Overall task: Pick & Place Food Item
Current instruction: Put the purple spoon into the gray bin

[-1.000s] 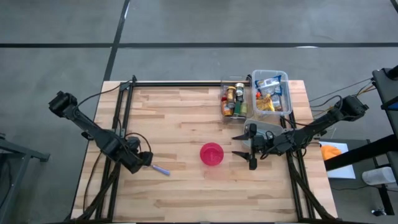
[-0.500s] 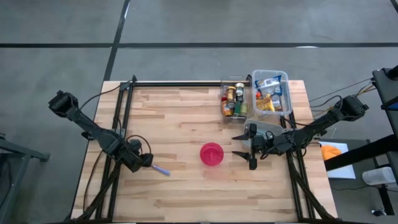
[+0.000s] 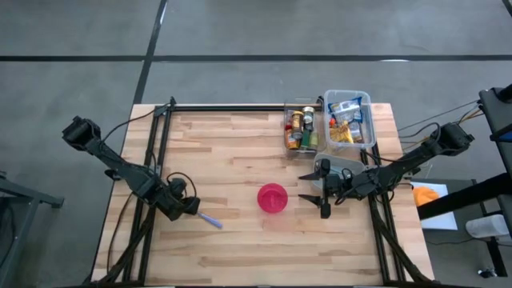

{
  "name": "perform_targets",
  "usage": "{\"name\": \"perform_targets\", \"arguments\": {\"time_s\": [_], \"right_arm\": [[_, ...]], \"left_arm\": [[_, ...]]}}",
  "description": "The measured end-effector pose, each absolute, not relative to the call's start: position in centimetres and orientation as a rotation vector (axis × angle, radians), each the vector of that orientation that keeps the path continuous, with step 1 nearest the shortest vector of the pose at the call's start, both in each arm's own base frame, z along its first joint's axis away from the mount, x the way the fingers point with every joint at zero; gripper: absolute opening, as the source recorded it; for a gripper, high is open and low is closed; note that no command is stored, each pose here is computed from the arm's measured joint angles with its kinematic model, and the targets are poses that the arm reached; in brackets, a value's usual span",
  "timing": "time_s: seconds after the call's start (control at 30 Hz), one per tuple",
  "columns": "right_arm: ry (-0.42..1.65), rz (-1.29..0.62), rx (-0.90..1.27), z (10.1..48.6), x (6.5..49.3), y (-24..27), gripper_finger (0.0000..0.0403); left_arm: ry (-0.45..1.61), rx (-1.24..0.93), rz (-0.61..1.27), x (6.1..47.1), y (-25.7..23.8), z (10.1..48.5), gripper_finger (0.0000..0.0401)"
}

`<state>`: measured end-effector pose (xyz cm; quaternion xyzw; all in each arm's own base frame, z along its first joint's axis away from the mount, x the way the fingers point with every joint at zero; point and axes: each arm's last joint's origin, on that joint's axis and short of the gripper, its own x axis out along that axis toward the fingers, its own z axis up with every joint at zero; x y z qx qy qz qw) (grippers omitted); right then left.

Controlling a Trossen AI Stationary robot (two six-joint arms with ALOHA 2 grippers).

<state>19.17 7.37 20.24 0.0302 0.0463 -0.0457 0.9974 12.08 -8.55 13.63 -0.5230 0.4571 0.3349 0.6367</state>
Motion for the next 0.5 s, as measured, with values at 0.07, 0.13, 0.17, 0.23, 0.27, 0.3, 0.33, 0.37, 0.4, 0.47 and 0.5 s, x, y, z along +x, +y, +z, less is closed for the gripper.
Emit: {"name": "perform_targets", "arguments": {"time_s": [0.07, 0.13, 0.17, 0.23, 0.27, 0.3, 0.33, 0.37, 0.4, 0.47, 0.5], "right_arm": [[0.093, -0.091, 0.060, 20.2, 19.2, 7.4, 0.0276], [0.093, -0.091, 0.060, 20.2, 19.2, 7.4, 0.0276], [0.094, -0.091, 0.060, 20.2, 19.2, 7.4, 0.0276], [0.094, -0.091, 0.060, 20.2, 19.2, 7.4, 0.0276], [0.094, -0.091, 0.060, 20.2, 19.2, 7.4, 0.0276], [0.093, -0.091, 0.060, 20.2, 19.2, 7.4, 0.0276], [0.094, -0.091, 0.060, 20.2, 19.2, 7.4, 0.0276], [0.093, -0.091, 0.060, 20.2, 19.2, 7.4, 0.0276], [0.094, -0.091, 0.060, 20.2, 19.2, 7.4, 0.0276], [0.094, -0.091, 0.060, 20.2, 19.2, 7.4, 0.0276], [0.093, -0.091, 0.060, 20.2, 19.2, 7.4, 0.0276]], "left_arm": [[1.020, -1.186, 0.772, 12.0, -8.4, 13.5, 0.0182], [1.023, -1.176, 0.764, 12.0, -8.4, 13.3, 0.0157], [1.015, -1.184, 0.755, 12.0, -8.4, 13.2, 0.0144], [1.005, -1.193, 0.746, 12.0, -8.4, 13.0, 0.0117], [1.009, -1.195, 0.742, 12.0, -8.4, 12.9, 0.0104], [1.010, -1.200, 0.736, 12.0, -8.4, 12.8, 0.0092], [1.006, -1.204, 0.730, 12.0, -8.4, 12.7, 0.0082], [1.006, -1.206, 0.728, 12.0, -8.4, 12.7, 0.0073], [1.004, -1.208, 0.726, 12.0, -8.4, 12.5, 0.0064], [0.994, -1.220, 0.712, 12.0, -8.4, 12.4, 0.0050], [0.989, -1.225, 0.706, 12.0, -8.4, 12.4, 0.0043]]}}
